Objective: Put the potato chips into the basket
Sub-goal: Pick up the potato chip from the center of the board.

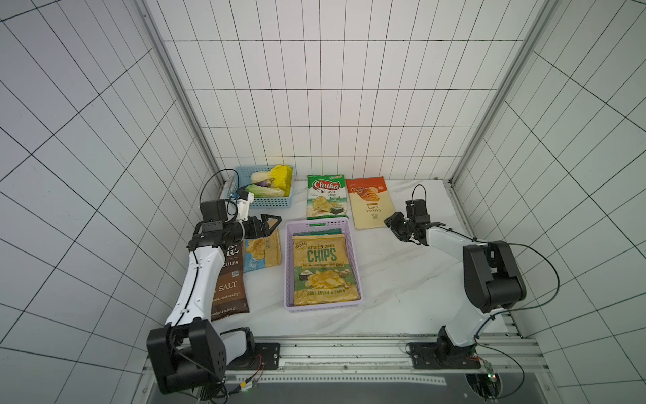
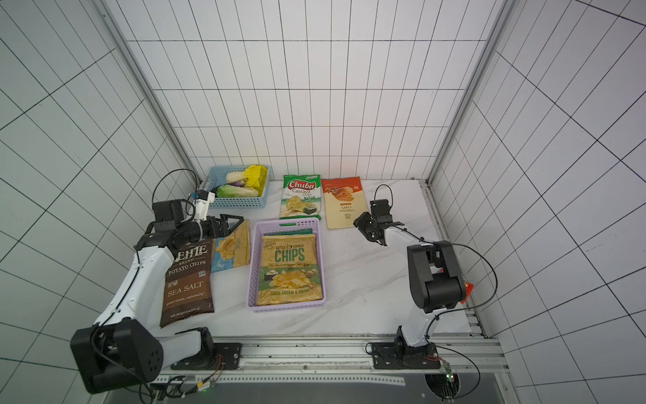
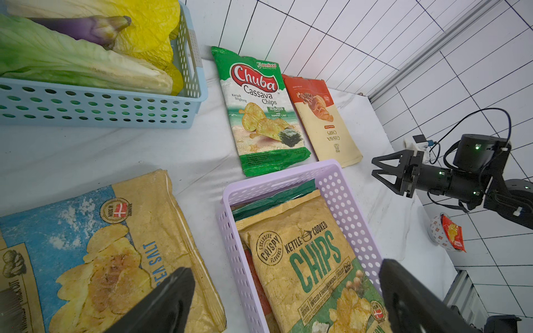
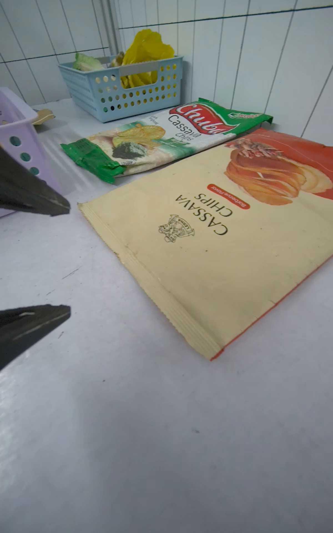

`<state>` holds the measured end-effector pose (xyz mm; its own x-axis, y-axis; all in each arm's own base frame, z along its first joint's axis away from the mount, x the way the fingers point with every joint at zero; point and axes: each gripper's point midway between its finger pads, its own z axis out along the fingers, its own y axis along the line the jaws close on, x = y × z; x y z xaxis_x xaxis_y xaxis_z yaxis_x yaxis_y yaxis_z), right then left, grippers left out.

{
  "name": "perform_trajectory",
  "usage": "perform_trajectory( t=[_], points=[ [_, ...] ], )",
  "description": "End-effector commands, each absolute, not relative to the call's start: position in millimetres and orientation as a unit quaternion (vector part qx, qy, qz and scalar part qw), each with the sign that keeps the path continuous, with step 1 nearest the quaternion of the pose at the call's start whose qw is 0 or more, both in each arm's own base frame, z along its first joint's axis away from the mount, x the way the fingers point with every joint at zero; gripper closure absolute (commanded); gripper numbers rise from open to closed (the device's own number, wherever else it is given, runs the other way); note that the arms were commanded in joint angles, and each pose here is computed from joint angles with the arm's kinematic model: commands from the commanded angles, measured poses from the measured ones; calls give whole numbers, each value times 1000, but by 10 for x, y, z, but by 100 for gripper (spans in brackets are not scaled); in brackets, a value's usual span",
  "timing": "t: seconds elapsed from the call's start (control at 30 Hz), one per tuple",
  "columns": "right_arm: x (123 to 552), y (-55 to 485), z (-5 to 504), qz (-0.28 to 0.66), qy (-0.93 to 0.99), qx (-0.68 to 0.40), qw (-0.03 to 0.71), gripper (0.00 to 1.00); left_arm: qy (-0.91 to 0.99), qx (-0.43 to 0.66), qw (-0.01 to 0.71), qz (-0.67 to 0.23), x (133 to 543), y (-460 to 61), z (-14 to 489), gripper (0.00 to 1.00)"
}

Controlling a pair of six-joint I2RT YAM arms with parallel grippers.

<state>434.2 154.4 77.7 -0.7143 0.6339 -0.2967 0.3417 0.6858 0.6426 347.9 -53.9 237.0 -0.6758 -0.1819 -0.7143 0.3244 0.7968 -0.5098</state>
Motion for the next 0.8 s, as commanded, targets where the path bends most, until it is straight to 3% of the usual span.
perform_trajectory(
  t=[0.0, 0.17, 0.77],
  points=[
    [4534, 1433, 640, 291, 852, 342, 270, 47, 857, 51, 406, -311, 3460, -547, 2373, 2],
    [4624, 1393, 447, 298, 836, 375, 268, 55, 857, 53, 409, -310, 3452, -547, 2386, 2],
    [4749, 1289, 67, 279, 818, 429, 264, 56, 855, 56, 409, -315, 3445, -585, 2393, 2]
  ],
)
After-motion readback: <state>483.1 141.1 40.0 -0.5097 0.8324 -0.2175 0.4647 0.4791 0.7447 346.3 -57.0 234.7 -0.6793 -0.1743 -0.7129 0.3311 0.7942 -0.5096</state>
